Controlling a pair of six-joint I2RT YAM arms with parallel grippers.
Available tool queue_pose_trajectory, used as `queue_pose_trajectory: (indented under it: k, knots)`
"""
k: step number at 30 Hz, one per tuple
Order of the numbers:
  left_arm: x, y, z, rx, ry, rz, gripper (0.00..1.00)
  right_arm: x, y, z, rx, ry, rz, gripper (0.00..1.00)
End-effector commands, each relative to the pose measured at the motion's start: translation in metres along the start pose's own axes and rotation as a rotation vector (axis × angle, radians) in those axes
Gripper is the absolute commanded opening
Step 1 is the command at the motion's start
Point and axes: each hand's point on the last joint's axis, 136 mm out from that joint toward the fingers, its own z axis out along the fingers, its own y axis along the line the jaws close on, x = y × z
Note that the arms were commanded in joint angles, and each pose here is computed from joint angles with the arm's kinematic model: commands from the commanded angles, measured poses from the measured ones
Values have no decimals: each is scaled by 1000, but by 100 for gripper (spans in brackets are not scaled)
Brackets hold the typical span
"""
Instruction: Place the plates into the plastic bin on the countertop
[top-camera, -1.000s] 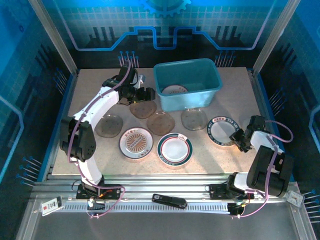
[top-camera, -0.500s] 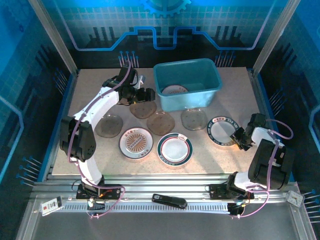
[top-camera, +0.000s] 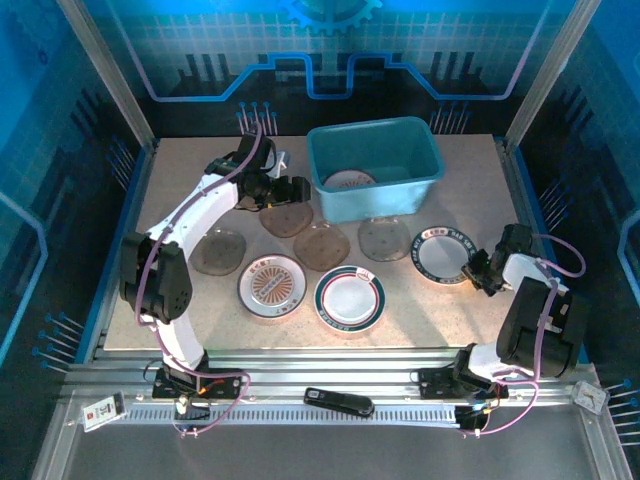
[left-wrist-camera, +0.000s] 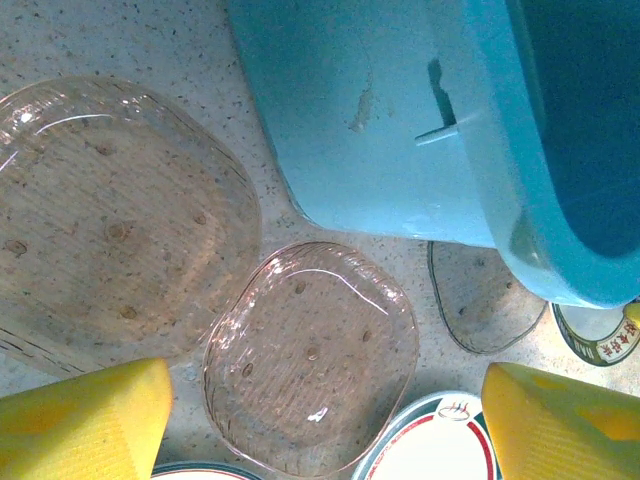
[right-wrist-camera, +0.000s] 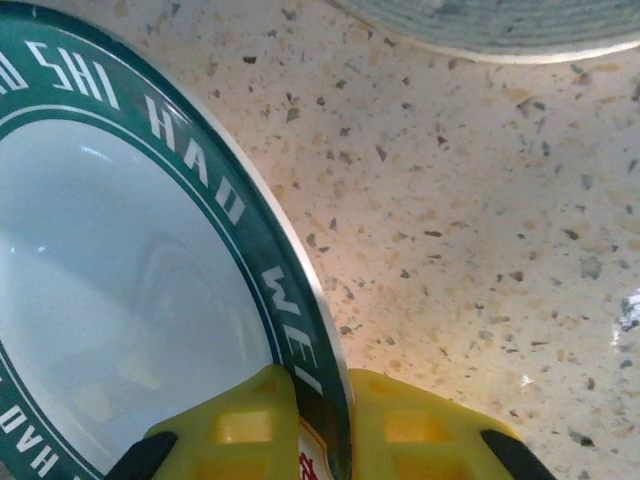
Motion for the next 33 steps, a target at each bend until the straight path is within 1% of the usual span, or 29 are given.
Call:
queue_pose_trajectory:
  k: [1,7,15,24,33]
  knots:
    - [0,-1,-6,15,-11,-14,82,4,-10,1,36,5,5,12]
    - [-1,-3,-10,17,-17,-11,82,5,-12,-9,40,-24,6,8]
    - [-3,-7,-16,28,-32,-3,82,-4,4,-47,-28,-118,-26,0]
    - [-7,-12,-21,43,-49,0,82,-13,34,-79,-159,-189,-60,0]
    - [-15,-20,-28,57,-67,-4,82,-18,56,-121,-219,-252,-129,0]
